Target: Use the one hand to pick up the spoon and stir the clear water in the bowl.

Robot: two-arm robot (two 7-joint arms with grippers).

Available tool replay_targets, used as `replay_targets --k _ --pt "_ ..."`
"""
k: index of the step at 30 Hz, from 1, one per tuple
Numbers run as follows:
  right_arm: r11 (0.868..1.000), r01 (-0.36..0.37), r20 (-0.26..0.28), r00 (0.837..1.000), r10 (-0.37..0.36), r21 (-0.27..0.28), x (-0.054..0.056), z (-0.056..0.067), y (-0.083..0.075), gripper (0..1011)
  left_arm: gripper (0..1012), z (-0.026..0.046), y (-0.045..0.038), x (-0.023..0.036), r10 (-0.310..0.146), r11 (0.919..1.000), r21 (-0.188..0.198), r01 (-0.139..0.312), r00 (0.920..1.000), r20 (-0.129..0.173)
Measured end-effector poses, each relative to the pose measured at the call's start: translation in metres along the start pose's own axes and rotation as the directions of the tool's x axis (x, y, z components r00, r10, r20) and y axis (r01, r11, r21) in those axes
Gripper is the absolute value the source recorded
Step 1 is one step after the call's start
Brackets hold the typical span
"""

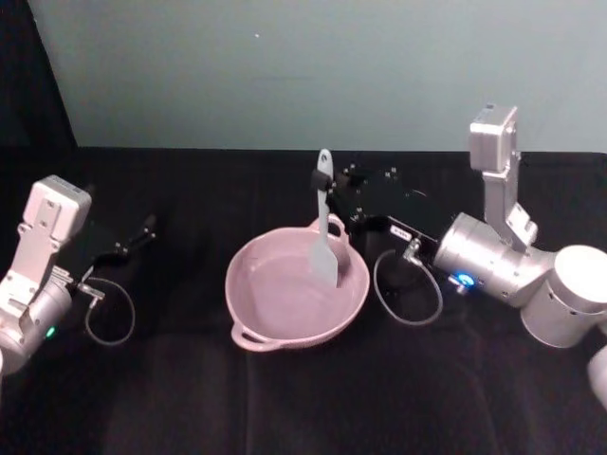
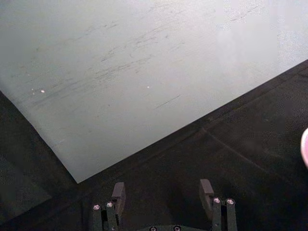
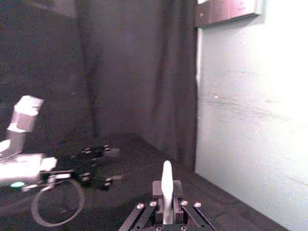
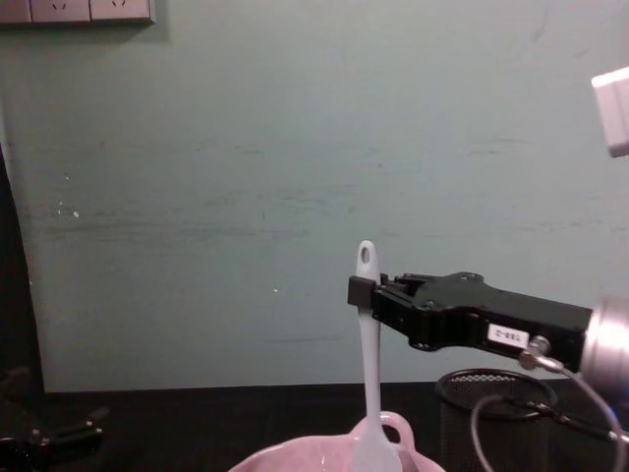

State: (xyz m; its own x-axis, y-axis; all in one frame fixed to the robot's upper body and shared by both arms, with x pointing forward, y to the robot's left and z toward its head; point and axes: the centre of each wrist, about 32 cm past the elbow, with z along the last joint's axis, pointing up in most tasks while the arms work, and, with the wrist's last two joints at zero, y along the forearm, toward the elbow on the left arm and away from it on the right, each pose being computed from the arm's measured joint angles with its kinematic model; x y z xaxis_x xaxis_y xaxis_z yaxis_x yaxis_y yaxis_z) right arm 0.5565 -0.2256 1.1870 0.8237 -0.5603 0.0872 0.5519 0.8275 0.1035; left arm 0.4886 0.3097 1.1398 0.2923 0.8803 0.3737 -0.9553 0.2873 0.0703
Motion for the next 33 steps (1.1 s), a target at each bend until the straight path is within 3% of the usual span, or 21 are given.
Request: replay_targets --k 7,15,22,33 --pt "0.997 -0.076 -0.042 0.996 0.077 0.006 -0.014 0.007 -0.014 114 1011 0.0000 0.0000 0.0000 0.000 1.0000 0.000 0.000 1.0000 0.000" --pt "0.991 -0.136 -0.070 0.988 0.136 0.003 -0.029 0.008 -0.011 114 1011 0.0000 0.0000 0.0000 0.000 1.0000 0.000 0.000 1.0000 0.000" --pt "0.986 -0.167 -0.083 0.983 0.166 -0.001 -0.038 0.003 0.002 114 1011 0.0000 0.0000 0.0000 0.000 1.0000 0.000 0.000 1.0000 0.000" --pt "0.991 -0.129 -0.062 0.990 0.130 0.021 -0.036 -0.010 0.030 114 1011 0.0000 0.0000 0.0000 0.000 1.0000 0.000 0.000 1.0000 0.000"
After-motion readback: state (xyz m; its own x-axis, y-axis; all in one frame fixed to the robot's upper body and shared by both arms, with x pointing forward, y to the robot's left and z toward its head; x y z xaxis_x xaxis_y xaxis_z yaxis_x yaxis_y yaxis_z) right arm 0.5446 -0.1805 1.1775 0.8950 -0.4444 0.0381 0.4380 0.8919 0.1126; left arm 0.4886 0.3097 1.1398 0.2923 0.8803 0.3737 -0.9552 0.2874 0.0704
